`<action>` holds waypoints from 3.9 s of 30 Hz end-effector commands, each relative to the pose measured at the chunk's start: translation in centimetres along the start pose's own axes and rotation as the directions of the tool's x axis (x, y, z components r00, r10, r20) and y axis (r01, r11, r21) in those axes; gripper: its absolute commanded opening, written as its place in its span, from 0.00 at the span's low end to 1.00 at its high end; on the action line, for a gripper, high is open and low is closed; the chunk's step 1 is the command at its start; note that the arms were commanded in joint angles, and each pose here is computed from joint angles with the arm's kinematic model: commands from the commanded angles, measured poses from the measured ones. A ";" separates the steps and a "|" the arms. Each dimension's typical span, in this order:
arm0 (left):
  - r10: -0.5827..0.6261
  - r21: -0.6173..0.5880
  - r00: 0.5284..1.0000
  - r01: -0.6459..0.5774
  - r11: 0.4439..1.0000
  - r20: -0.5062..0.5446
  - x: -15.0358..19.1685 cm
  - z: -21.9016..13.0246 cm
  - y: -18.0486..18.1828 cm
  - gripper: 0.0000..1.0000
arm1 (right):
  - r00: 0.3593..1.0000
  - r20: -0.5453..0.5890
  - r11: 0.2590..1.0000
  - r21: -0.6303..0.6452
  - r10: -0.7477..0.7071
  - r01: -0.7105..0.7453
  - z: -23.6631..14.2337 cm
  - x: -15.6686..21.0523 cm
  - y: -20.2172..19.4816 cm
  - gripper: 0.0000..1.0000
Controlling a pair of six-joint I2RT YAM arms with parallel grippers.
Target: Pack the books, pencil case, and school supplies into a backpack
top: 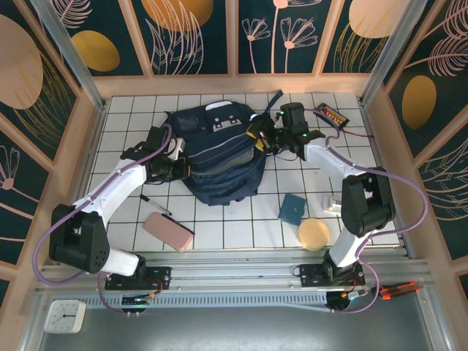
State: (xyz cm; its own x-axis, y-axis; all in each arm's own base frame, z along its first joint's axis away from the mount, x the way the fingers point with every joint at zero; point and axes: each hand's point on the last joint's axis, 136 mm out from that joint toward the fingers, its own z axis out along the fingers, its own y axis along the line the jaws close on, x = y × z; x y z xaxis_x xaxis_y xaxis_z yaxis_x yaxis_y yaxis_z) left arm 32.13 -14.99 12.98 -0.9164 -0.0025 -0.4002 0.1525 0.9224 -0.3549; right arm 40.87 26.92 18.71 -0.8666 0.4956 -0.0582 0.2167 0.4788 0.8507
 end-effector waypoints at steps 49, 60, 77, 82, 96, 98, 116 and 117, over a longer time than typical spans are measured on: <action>0.066 -0.575 0.967 0.092 0.813 0.248 -5.6 -7.1 12.7 0.70 | 0.997 -0.031 0.997 0.041 -0.069 0.070 2.2 0.5 6.0 0.00; 0.377 -0.138 0.809 -0.354 0.925 0.450 -9.4 -10.0 -4.5 0.99 | 0.996 -0.037 0.996 -0.010 -0.084 0.083 2.4 0.7 8.7 0.00; 0.769 -0.239 0.518 -0.748 0.620 0.374 -7.1 -3.4 -11.6 0.99 | 0.995 -0.062 0.995 -0.062 -0.077 0.073 2.8 0.7 10.5 0.00; 0.741 -0.414 0.584 -0.615 0.671 0.332 -10.4 -2.2 -9.2 0.98 | 0.995 -0.071 0.995 -0.068 -0.074 0.070 2.8 1.0 10.7 0.00; 0.650 -0.402 0.686 -0.522 0.752 0.327 -12.8 0.4 -9.1 0.00 | 0.950 0.155 0.962 0.047 -0.272 0.268 -6.0 1.7 8.1 0.51; 0.632 -0.375 0.697 -0.516 0.770 0.339 -12.9 0.3 -9.3 0.00 | 0.893 0.229 0.922 0.085 -0.388 0.378 -8.9 3.6 6.8 0.59; 0.550 -0.273 0.747 -0.478 0.835 0.373 -12.6 -0.7 -9.2 0.00 | -0.107 -0.253 -0.051 -0.218 -0.961 0.975 1.6 33.4 -5.5 0.82; 0.546 -0.272 0.750 -0.474 0.837 0.372 -12.6 -0.8 -9.0 0.00 | -0.121 -0.250 -0.063 -0.226 -0.961 0.972 2.8 34.0 -5.3 0.82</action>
State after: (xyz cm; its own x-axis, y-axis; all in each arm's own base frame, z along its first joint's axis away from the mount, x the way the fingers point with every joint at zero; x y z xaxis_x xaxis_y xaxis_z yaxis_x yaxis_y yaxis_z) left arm 41.81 -23.04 19.02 -0.4955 0.4334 -0.7527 0.4842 0.8573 0.1748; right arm 11.32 40.89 10.44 -0.3523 -0.6637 -0.6599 -0.9188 0.3796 0.1087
